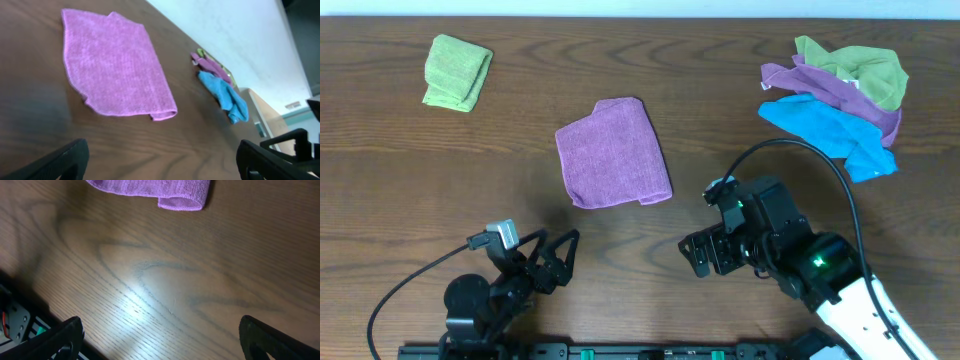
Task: Fold the cloth
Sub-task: 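Retract the right gripper and move the left gripper toward the cloth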
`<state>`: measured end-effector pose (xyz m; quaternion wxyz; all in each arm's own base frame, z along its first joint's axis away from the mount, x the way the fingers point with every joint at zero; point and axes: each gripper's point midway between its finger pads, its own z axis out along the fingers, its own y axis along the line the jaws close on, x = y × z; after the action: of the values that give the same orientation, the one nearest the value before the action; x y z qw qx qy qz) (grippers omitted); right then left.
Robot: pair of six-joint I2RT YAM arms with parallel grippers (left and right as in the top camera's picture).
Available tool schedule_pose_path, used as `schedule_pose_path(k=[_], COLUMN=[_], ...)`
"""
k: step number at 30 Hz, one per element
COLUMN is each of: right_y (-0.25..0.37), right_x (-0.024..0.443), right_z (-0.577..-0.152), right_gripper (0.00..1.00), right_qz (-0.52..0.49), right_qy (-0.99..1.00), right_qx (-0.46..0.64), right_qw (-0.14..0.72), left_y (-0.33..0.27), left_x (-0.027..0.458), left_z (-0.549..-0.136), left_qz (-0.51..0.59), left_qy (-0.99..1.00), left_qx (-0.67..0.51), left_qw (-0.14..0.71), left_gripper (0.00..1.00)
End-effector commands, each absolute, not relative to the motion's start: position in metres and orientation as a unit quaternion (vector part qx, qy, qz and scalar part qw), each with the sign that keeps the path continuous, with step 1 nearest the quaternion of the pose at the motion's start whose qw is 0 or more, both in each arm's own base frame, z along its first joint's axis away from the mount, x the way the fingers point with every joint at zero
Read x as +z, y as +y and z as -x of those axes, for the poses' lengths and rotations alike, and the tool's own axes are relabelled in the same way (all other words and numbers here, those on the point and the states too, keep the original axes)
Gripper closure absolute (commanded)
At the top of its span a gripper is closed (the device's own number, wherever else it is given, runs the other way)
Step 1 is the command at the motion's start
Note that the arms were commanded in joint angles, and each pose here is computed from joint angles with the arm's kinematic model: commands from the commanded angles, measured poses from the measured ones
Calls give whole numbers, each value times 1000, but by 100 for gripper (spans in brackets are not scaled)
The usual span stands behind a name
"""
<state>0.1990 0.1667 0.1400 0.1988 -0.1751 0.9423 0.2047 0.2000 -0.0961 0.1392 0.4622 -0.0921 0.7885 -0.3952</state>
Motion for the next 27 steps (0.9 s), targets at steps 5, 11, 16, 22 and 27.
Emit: schedule_pose_path(k=[5,11,16,22,27], right_y=[175,185,175,140,118], right_x=[148,175,190,195,187], right_z=[-209,-224,-230,-239,-239], right_gripper=[1,1,1,1,1], right_qz=[164,164,147,90,51], right_qy=[934,911,907,914,927], right_qx=[224,251,252,232,214], right_qw=[225,281,304,321,305], left_y=[-107,-105,-113,-106,-106], left_x=[161,181,173,121,59], left_z=[-201,-221,-248,-286,-287], left_qz=[12,18,-26,-16,36], left_qy=[765,793,869,938,968], left_qx=[-396,-340,-269,-187,-171], left_qw=[508,506,414,292,183], left_gripper=[4,4,4,4,1])
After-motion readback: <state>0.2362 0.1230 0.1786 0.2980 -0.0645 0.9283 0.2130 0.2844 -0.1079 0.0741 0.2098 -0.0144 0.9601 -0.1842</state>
